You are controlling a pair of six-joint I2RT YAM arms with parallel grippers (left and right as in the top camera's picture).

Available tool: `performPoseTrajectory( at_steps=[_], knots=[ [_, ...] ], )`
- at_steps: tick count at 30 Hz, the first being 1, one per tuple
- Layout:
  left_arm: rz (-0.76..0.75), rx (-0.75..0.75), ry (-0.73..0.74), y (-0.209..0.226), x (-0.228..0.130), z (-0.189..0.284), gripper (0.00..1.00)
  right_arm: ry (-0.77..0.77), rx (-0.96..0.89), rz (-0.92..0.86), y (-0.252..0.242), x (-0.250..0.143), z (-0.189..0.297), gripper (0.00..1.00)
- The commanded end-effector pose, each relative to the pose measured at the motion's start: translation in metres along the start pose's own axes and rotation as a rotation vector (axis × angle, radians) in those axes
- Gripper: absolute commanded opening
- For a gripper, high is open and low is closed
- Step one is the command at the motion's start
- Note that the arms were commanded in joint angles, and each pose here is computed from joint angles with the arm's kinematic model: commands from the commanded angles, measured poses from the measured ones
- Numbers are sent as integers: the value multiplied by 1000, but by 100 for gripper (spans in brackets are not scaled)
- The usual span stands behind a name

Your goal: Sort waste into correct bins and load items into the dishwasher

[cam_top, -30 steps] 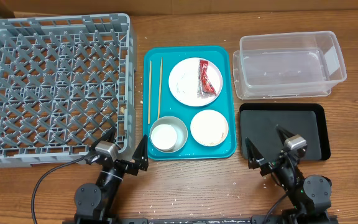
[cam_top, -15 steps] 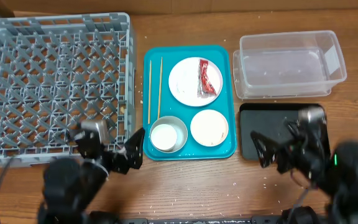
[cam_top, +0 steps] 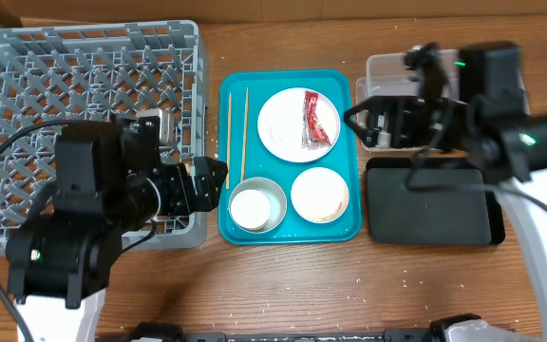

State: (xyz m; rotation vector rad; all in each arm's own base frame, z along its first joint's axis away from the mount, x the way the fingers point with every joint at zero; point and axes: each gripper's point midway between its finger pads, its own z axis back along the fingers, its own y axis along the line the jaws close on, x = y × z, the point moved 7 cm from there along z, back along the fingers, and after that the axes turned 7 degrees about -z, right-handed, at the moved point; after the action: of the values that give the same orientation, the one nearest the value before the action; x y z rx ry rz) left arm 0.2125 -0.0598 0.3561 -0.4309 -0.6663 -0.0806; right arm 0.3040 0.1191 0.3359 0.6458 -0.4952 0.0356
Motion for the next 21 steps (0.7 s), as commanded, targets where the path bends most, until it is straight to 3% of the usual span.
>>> performPoseTrajectory(
  at_steps=[1, 3, 5, 7, 9, 11, 13, 17, 19, 20, 21],
  knots=[
    [22, -10, 28, 2, 8, -10, 100, 53, -182, 12, -5, 0, -55, 100],
    [30, -6, 51, 4, 9, -17, 100, 88, -199, 43, -3, -2, -88, 95],
    [40, -1, 77, 7, 10, -26, 100, 95, -212, 70, -5, 1, -121, 75],
    [62, 5, 135, 10, 5, -33, 100, 85, -245, 83, -14, 5, -150, 64],
    [75, -28, 176, 9, 3, -40, 100, 66, -323, 86, -32, 9, -174, 64],
    [54, -118, 194, 1, 2, -41, 80, 78, -383, 83, -49, 7, -198, 68],
    [-10, -199, 180, -8, 3, -37, 70, 109, -427, 75, -66, 1, -219, 69],
    [-126, -177, 78, -19, 2, -13, 77, 171, -491, 61, -94, -14, -250, 68],
    [-163, -130, 11, -21, 0, 4, 82, 207, -485, 52, -101, -22, -262, 58],
    [-176, -109, -20, -22, -2, 12, 85, 216, -490, 49, -103, -24, -264, 45],
    [-188, -92, -56, -23, -4, 23, 94, 221, -493, 49, -105, -25, -266, 25]
  ],
)
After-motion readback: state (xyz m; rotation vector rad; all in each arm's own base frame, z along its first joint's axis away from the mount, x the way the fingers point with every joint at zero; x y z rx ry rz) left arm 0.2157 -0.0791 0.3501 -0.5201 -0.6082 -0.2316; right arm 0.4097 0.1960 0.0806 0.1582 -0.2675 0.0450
